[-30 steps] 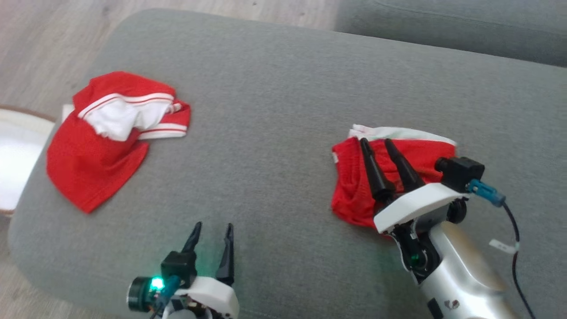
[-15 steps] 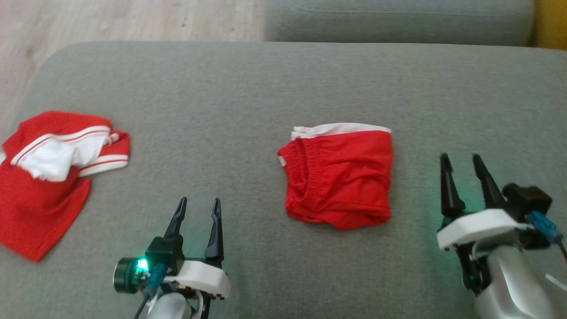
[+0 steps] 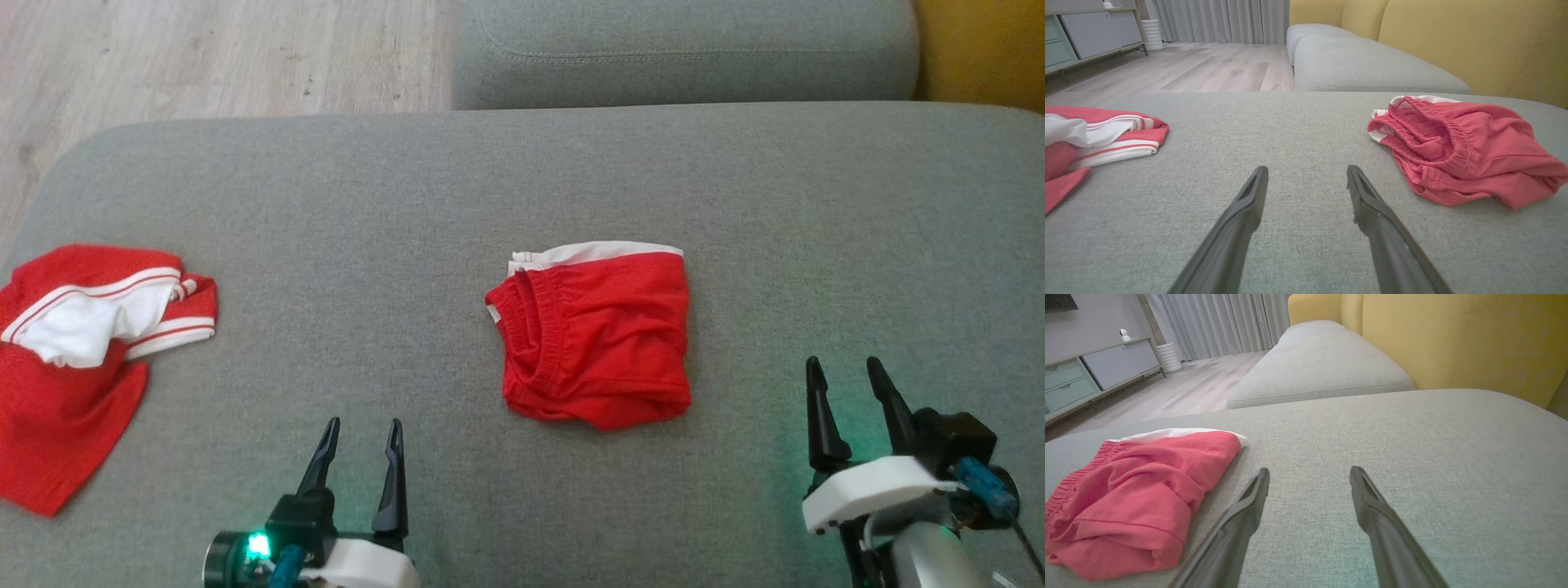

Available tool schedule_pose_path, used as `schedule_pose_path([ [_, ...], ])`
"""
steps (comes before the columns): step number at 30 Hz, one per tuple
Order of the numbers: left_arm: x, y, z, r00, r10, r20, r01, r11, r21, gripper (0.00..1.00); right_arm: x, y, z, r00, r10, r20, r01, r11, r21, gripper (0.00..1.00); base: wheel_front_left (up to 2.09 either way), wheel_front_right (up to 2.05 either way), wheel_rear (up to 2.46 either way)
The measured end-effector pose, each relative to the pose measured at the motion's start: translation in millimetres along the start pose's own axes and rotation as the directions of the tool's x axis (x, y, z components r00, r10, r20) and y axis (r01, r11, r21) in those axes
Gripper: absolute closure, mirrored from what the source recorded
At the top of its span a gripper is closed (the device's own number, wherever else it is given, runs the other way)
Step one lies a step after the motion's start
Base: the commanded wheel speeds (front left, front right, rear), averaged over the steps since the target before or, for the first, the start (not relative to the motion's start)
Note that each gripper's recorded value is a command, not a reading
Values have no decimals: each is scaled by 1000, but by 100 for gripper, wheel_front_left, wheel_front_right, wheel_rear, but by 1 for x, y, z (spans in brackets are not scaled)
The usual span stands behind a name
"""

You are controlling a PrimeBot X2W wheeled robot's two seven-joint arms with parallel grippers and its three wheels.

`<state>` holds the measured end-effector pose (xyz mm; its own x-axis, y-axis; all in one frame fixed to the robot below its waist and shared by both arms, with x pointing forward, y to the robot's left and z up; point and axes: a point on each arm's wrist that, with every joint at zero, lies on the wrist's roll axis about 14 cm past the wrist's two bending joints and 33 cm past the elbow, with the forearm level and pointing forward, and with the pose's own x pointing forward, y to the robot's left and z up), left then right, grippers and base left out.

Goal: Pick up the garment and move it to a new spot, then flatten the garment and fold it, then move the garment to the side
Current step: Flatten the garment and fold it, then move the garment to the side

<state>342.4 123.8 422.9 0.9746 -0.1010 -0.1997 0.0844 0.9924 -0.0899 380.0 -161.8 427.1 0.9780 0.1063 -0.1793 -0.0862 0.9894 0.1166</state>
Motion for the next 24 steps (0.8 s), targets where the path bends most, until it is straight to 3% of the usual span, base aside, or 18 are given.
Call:
schedule_pose_path([
  [4, 1, 0, 2, 1000, 0, 6, 0, 1000, 0, 0, 2, 13, 1, 999, 40, 3, -40, 999, -9, 0, 0, 0, 0],
  [10, 0, 4, -4, 1000, 8, -12, -9, 1000, -7, 0, -1, 77, -29, 965, 243, -96, -249, 967, -61, 0, 0, 0, 0],
  [19, -7, 12, -14, 998, 39, -45, -40, 999, -21, 0, 9, 99, -48, 932, 319, -171, -340, 934, -113, 0, 0, 0, 0],
  [20, -7, 14, -14, 998, 44, -45, -45, 999, -22, 0, 11, 101, -47, 931, 324, -169, -346, 931, -115, 11, 0, 0, 0],
  [23, -7, 18, -13, 997, 59, -41, -60, 998, -26, 0, 14, 106, -48, 924, 340, -174, -363, 924, -122, 100, 0, 0, 0],
  [24, -7, 19, -12, 997, 62, -39, -64, 998, -29, 0, 14, 107, -49, 922, 343, -178, -367, 922, -125, 100, 0, 0, 0],
])
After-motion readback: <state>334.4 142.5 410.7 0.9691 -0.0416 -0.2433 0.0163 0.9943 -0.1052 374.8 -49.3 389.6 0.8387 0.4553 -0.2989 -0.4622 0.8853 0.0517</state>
